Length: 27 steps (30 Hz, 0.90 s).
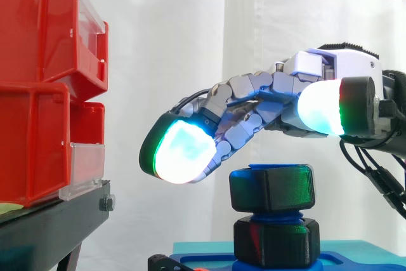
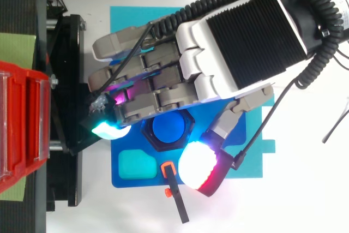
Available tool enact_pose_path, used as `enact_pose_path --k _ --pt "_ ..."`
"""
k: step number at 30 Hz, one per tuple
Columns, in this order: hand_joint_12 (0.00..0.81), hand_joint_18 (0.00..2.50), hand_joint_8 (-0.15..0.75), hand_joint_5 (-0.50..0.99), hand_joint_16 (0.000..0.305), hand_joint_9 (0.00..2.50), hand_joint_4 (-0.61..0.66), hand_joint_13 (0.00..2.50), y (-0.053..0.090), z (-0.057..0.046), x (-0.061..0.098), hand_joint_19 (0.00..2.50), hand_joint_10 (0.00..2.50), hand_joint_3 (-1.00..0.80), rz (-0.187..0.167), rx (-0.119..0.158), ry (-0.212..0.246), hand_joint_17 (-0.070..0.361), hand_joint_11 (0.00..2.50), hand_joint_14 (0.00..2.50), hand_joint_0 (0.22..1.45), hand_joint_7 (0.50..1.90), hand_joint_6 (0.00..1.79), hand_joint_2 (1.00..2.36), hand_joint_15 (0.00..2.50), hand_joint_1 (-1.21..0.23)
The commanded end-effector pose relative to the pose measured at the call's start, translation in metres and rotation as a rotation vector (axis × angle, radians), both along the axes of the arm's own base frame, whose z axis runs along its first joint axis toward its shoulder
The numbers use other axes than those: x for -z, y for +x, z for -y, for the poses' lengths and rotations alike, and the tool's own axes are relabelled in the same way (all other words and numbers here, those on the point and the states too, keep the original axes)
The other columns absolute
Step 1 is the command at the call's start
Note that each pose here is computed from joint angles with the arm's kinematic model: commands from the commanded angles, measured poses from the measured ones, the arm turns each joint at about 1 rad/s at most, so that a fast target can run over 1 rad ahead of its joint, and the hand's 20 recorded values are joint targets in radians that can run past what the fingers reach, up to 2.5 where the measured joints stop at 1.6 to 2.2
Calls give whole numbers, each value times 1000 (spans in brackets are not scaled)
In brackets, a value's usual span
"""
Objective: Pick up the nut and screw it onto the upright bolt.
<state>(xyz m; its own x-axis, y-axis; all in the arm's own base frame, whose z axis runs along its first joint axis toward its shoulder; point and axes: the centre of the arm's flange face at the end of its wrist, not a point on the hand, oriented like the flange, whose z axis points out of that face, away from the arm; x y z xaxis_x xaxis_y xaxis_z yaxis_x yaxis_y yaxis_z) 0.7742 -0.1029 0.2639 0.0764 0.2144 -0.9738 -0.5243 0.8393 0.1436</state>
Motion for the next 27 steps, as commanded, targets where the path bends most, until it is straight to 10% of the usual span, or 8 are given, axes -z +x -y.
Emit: enact_pose_path --k 1,27 --pt "245 26 188 -140 26 594 160 377 -1 0 3 0 0 -500 -16 -2 1 58 0 0 485 654 502 1000 0 -101" --pt "172 197 243 -11 9 851 173 573 -5 19 4 0 0 -500 -24 12 -4 21 0 0 535 1435 503 1000 0 -219"
